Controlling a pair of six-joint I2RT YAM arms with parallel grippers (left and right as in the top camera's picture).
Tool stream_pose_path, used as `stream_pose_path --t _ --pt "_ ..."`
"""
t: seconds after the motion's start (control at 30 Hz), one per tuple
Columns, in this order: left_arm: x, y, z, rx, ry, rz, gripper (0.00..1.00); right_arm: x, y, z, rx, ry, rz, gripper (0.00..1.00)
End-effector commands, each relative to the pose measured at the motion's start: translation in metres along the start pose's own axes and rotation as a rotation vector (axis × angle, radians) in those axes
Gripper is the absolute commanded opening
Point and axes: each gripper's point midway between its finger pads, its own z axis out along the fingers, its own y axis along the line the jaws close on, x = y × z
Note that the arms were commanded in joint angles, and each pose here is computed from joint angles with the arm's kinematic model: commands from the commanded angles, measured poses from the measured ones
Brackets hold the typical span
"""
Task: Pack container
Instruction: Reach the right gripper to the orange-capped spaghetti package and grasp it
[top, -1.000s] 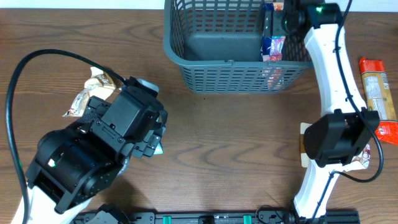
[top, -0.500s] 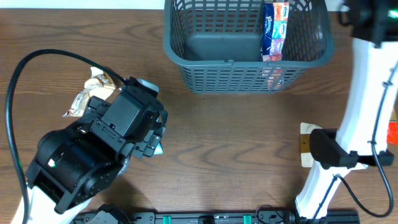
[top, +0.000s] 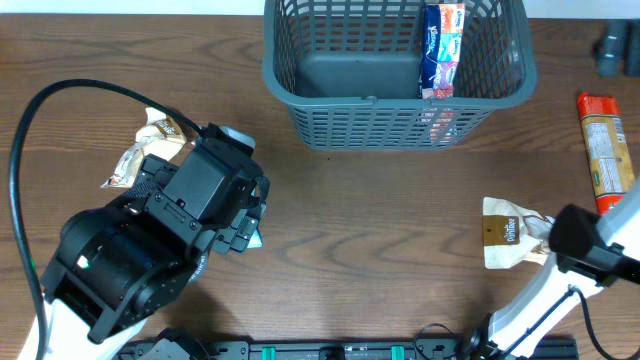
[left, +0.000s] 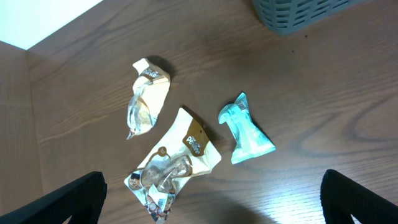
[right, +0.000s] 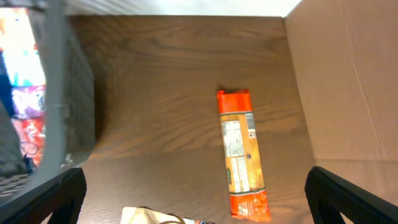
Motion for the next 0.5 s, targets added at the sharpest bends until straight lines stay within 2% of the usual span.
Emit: stream_pose_path --t 0.0,0.13,0.27,0.37,0.47 --pt "0.001 -0.001 0.001 0.001 0.008 -0.004 0.99 0.005 -0.023 -0.002 -0.023 -0.022 0.196 0.99" --pt "0.001 -0.001 0.001 0.001 0.008 -0.004 0.98 0.025 -0.073 -0.002 0.106 0.003 0.555 0.99" --pt "0.001 -0.001 0.001 0.001 0.008 -0.004 0.99 0.04 -0.097 0.007 0.14 0.031 0.683 0.99" --pt "0.001 -0.001 0.001 0.001 0.008 -0.004 0.99 0.046 -0.099 0.023 0.126 0.074 0.585 0.99" --pt "0.001 -0.001 0.001 0.001 0.008 -0.004 0.99 0.043 -0.075 0.048 -0.046 0.1 0.235 0.99"
